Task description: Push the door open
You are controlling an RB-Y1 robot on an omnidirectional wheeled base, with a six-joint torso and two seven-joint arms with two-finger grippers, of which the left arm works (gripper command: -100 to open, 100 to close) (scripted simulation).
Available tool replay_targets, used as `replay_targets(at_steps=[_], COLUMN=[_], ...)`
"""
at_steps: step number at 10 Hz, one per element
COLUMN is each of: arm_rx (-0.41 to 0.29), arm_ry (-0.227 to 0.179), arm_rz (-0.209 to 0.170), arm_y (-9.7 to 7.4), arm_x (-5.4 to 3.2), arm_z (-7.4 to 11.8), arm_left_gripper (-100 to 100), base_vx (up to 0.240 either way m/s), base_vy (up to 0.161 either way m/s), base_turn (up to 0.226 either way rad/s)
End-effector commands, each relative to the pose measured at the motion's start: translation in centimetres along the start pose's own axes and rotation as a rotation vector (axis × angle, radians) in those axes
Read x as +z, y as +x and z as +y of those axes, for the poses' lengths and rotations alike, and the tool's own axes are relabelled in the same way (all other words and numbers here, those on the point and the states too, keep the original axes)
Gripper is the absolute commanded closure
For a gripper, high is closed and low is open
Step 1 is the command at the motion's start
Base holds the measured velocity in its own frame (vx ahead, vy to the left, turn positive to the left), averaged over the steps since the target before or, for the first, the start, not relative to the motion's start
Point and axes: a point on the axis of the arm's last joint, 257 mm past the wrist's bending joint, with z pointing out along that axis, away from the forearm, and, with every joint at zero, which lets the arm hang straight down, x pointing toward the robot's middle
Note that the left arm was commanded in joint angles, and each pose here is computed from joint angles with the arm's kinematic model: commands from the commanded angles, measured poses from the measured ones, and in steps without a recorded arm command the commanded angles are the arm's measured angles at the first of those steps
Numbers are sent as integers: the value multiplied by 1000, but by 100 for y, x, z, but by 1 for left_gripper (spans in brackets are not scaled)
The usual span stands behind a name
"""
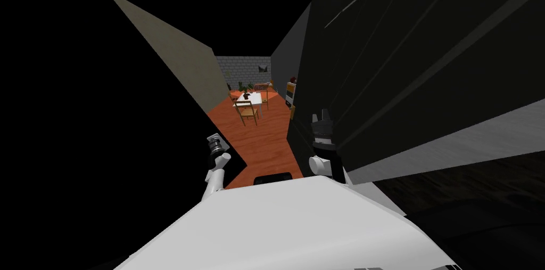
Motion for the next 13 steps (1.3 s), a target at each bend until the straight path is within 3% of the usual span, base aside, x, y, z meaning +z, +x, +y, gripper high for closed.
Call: replay_targets(at_steps=[1, 2, 4, 5, 6, 8, 13], arm_rx=[-3, -3, -9, -6, -2, -2, -2], arm_ry=[6, 6, -4, -7, -2, -1, 3], arm_rz=[-43, -43, -86, -75, -106, -113, -212], arm_y=[-192, -192, -382, -334, -492, -527, -985], arm_x=[9, 9, -27, -20, -9, -7, -34], arm_z=[-30, -30, 11, 33, 8, 3, -22], arm_left_gripper=[100, 100, 100, 100, 100, 100, 100], base_vx=[182, 130, 146, 71, 99, 140, 193], base_vy=[3, -7, -10, -4, 17, 31, 59], base_turn=[-25, 2, -19, 25, 29, 21, 27])
